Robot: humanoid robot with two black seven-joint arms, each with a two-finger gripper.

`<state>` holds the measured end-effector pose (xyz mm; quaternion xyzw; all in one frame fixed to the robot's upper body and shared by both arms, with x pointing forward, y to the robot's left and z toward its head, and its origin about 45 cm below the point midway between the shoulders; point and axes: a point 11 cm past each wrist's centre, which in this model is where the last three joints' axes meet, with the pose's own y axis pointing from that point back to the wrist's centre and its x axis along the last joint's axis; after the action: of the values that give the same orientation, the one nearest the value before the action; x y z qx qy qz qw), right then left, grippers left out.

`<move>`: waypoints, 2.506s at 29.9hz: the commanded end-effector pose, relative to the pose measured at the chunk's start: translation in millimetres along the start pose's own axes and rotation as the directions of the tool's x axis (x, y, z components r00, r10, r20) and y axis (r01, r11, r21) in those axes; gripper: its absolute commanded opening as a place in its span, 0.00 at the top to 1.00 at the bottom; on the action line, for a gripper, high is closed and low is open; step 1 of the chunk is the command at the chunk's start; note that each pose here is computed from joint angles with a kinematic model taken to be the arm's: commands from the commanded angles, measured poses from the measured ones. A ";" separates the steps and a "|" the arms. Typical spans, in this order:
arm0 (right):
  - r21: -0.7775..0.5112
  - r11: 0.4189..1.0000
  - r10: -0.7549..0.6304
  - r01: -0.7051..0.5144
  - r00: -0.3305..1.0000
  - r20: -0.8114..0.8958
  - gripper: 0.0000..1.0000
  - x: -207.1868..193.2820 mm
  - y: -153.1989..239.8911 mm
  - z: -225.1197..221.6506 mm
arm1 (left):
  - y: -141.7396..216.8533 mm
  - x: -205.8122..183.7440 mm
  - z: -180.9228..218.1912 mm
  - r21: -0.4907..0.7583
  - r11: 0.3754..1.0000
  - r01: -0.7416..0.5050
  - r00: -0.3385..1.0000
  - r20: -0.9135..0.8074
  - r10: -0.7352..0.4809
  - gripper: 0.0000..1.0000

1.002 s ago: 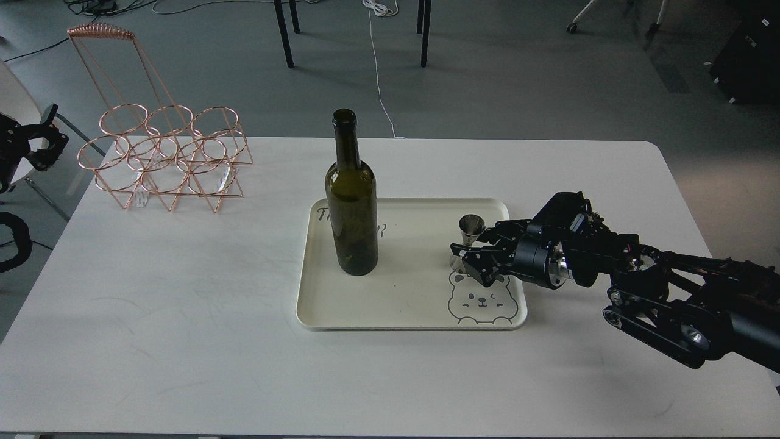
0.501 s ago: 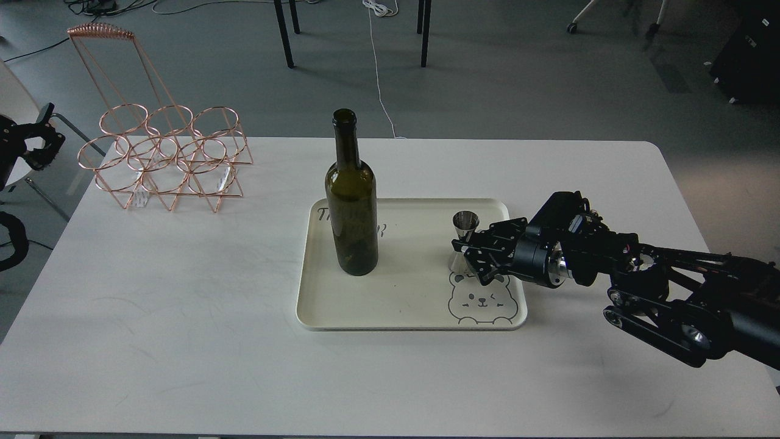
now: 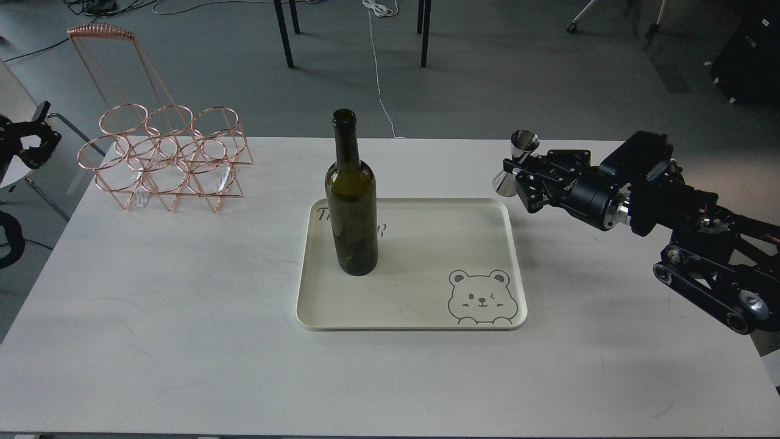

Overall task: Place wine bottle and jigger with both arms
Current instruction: 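Lift the jigger and carry it off the tray away from the bottle, then set the jigger on the table, open and withdraw the right gripper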

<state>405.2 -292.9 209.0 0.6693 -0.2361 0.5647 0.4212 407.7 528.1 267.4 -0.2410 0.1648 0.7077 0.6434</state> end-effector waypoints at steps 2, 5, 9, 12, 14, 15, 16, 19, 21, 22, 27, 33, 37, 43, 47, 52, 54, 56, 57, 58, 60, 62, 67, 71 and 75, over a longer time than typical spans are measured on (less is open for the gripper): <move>-0.164 0.986 0.042 -0.026 0.995 0.094 0.96 -22.8 33.5 46.6 | 0.1 -0.6 0.1 0.004 1.000 0.003 1.000 0.003 -0.003 0.01; -0.252 0.967 0.071 -0.029 0.984 0.161 0.96 -39.6 57.9 67.3 | 0.4 -0.5 -0.7 0.010 1.000 0.004 1.000 0.008 -0.004 0.01; -0.327 0.945 0.078 -0.007 0.975 0.207 0.96 -68.3 88.9 79.2 | 0.1 -1.1 -0.9 0.012 1.000 0.006 1.000 0.013 -0.006 0.01; -0.378 0.926 0.089 -0.007 0.976 0.200 0.96 -89.4 108.5 85.4 | -0.2 -1.4 -0.1 0.014 1.000 0.007 1.000 0.018 -0.008 0.01; -0.381 0.925 0.089 -0.002 0.973 0.211 0.96 -99.5 114.4 81.6 | -0.6 -2.1 0.0 0.015 1.000 0.010 1.000 0.024 -0.011 0.01; -0.379 0.925 0.085 0.004 0.972 0.218 0.96 -104.1 116.9 79.4 | -1.0 -2.7 0.4 0.014 1.000 0.012 1.000 0.024 -0.012 0.01; -0.380 0.925 0.086 0.005 0.971 0.222 0.96 -106.5 118.2 77.9 | -1.0 -2.7 0.4 0.014 1.000 0.012 1.000 0.024 -0.012 0.01; -0.384 0.923 0.093 -0.004 0.972 0.214 0.96 -106.9 119.9 78.0 | -0.9 -2.4 1.1 0.013 1.000 0.011 1.000 0.025 -0.011 0.01; -0.384 0.923 0.087 0.004 0.972 0.219 0.95 -110.7 121.2 76.8 | -0.5 -1.5 3.4 0.011 1.000 0.010 1.000 0.029 -0.010 0.01; -0.382 0.924 0.081 0.009 0.972 0.221 0.94 -112.4 121.6 75.9 | 0.1 -0.5 4.5 0.010 1.000 0.007 0.999 0.031 -0.008 0.01; -0.376 0.926 0.055 0.038 0.971 0.233 0.94 -123.9 126.4 70.9 | 1.3 2.0 11.3 0.003 1.000 0.003 0.999 0.042 -0.003 0.01; -0.375 0.925 0.039 0.057 0.969 0.243 0.89 -131.7 130.6 68.2 | 2.4 4.0 15.9 -0.003 1.000 -0.001 0.999 0.049 0.001 0.01; -0.373 0.926 0.034 0.062 0.969 0.246 0.76 -133.9 130.9 66.8 | 2.2 3.2 15.3 -0.001 1.000 0.001 0.999 0.047 -0.001 0.01; -0.371 0.927 0.034 0.063 0.967 0.251 0.67 -135.6 130.5 64.9 | 2.1 3.0 14.2 0.001 1.000 0.002 0.999 0.047 -0.002 0.01; -0.371 0.926 0.034 0.065 0.967 0.253 0.63 -136.8 131.3 64.1 | 2.3 3.2 14.9 0.000 1.000 0.001 0.999 0.048 -0.001 0.01; -0.373 0.926 0.040 0.056 0.969 0.244 0.59 -136.1 132.7 64.9 | 2.2 3.1 15.4 -0.002 1.000 0.001 0.999 0.047 -0.001 0.01; -0.374 0.926 0.044 0.051 0.969 0.241 0.54 -136.4 133.8 64.2 | 2.1 3.1 15.7 -0.004 1.000 0.002 0.999 0.047 -0.001 0.01; -0.365 0.930 0.053 0.041 0.968 0.244 0.43 -136.4 133.2 59.3 | 2.0 3.0 16.0 -0.005 1.000 0.002 0.999 0.046 -0.001 0.01; -0.360 0.932 0.058 0.035 0.968 0.243 0.34 -134.7 133.9 57.7 | 1.6 2.5 16.4 -0.006 1.000 0.003 0.999 0.046 -0.003 0.01; -0.354 0.934 0.050 0.041 0.969 0.244 0.25 -134.2 138.4 56.6 | 1.6 2.5 16.4 -0.006 1.000 0.003 0.999 0.046 -0.003 0.01; -0.353 0.935 0.051 0.038 0.969 0.240 0.08 -128.5 146.1 58.3 | 1.6 2.5 16.4 -0.006 1.000 0.003 0.999 0.046 -0.003 0.01; -0.354 0.934 0.059 0.042 0.962 0.268 0.06 -127.5 150.5 55.7 | 1.6 2.5 16.4 -0.006 1.000 0.003 0.999 0.046 -0.003 0.01; -0.387 0.920 0.054 0.063 0.957 0.285 0.05 -117.7 177.8 67.1 | 1.8 3.2 20.7 -0.011 1.000 0.002 0.999 0.051 -0.001 0.01; -0.408 0.912 0.110 0.041 0.934 0.339 0.04 -94.8 195.0 76.8 | 3.6 4.6 29.2 -0.009 1.000 0.002 0.998 0.069 -0.001 0.01; -0.489 0.872 0.269 -0.030 0.863 0.427 0.04 -53.8 200.3 102.9 | 4.6 -4.8 37.3 0.013 0.999 0.039 0.995 0.095 -0.040 0.01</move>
<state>275.4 -484.3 189.9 0.6484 -0.4637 0.3646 0.4812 400.9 543.7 291.8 -0.2184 0.1400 0.7100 0.6547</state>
